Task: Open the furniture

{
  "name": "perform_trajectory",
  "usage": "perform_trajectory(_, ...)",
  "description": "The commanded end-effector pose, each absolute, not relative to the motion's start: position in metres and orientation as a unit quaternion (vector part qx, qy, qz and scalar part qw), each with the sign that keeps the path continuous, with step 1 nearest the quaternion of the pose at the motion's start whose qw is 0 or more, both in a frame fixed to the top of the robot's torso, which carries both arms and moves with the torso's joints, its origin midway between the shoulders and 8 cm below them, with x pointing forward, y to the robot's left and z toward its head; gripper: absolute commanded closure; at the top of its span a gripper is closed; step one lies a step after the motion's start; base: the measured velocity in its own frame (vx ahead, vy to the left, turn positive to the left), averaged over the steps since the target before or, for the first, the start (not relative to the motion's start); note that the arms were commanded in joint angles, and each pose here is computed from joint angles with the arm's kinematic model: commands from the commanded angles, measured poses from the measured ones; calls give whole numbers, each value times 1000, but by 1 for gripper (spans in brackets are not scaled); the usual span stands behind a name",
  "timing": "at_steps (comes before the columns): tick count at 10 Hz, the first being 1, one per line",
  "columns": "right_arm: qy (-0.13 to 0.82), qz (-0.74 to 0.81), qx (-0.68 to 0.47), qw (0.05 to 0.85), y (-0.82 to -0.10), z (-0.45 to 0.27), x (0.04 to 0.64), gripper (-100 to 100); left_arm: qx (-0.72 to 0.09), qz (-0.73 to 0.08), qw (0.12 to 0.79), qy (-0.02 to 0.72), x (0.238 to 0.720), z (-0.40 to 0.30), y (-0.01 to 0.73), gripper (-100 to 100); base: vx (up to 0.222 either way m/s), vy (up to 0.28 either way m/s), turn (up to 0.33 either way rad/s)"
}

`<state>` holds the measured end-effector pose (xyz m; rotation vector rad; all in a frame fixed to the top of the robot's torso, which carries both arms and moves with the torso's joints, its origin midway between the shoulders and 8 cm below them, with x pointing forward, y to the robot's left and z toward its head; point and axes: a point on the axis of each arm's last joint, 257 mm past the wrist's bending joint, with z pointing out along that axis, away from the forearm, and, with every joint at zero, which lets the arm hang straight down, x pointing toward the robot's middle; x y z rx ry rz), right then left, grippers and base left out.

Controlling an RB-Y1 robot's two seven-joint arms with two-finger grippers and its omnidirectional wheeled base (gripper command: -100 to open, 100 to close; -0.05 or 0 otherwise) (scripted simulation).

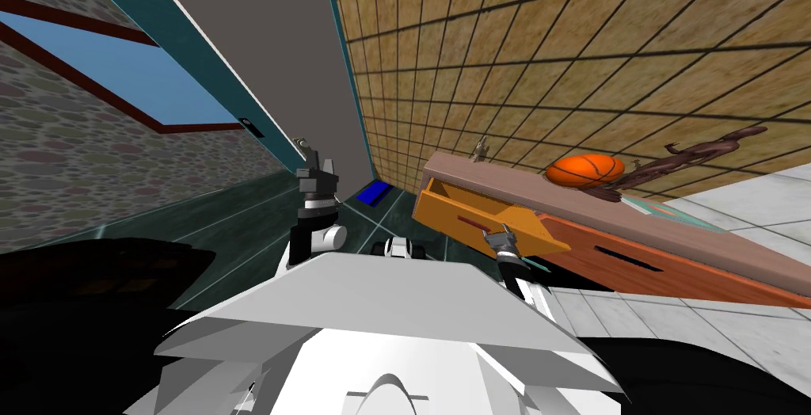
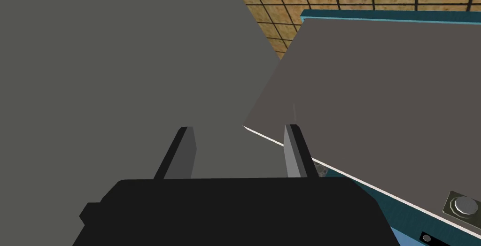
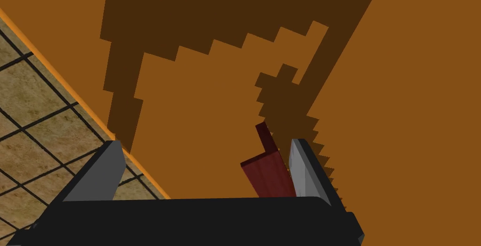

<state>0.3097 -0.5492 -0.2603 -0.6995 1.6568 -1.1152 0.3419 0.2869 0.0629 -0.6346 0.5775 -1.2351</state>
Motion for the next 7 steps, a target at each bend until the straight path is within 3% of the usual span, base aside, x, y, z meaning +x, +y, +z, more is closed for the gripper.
perform_trajectory(1,684,-460,-287,488,-554,-257,309,-100,-288,-561,730,262,342,63,287,0,1,14,6)
perform_trajectory(2,686,-460,-285,486,-556,-259,307,0,-288,-561,730,262,342,63,287,0,0,0,0)
perform_trajectory(7,693,-456,-284,480,-556,-268,303,0,-288,-561,730,262,342,63,287,0,0,0,0)
